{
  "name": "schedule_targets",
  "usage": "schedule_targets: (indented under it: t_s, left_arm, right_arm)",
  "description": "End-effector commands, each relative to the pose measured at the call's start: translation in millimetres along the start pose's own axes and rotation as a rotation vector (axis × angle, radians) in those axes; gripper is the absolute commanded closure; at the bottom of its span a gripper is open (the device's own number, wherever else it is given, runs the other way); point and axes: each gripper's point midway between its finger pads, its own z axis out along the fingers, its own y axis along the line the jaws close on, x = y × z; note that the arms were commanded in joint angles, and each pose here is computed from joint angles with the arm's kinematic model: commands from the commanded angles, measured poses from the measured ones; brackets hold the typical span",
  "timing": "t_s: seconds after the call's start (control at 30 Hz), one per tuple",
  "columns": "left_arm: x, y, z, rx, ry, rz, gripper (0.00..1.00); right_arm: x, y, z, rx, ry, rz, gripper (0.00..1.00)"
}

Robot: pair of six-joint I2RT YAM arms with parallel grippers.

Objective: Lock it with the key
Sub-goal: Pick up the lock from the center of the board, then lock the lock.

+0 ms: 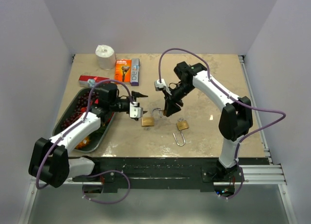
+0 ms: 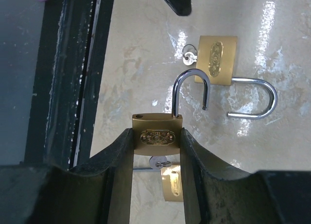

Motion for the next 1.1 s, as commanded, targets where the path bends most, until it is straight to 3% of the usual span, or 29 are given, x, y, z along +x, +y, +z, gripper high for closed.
schedule_targets:
  t_s: [0.0,0.23,0.67,0.87,1.0,1.07]
  left_arm:
    - [-21.5,16.9,12.4,-0.022,-0.072,0.191,0.27]
    - [-29.3,-7.6,40.4,0.085,-0.116,0.133,0.36]
    - [-37.0,2.3,58.9,0.046,-0.15,0.092,0.58]
    - [-37.4,3.1,61.8,0.036,-0.149,0.089,0.73]
    - [-40.6,2.9,61.6,0.038,-0.149,0.089,1.0]
    - [-39.5,2.8,60.5,0.038,-0.138,0.087,1.0]
  right_arm:
    - [-25.2,24.4,-13.7,-0.058,-0.06,-0.071,1.0]
    - [-27.1,27.6,-12.1,-0.062,-0.056,-0.077,1.0]
    - [-26.4,31.7,-8.5,-0.071,-0.044,-0.079,1.0]
    - [-25.2,32.4,-6.2,-0.073,-0.044,-0.068,1.0]
    - [-27.6,29.1,-4.4,-0.068,-0.057,-0.051,1.0]
    - [-29.8,26.2,-6.6,-0.04,-0.058,-0.025,0.71]
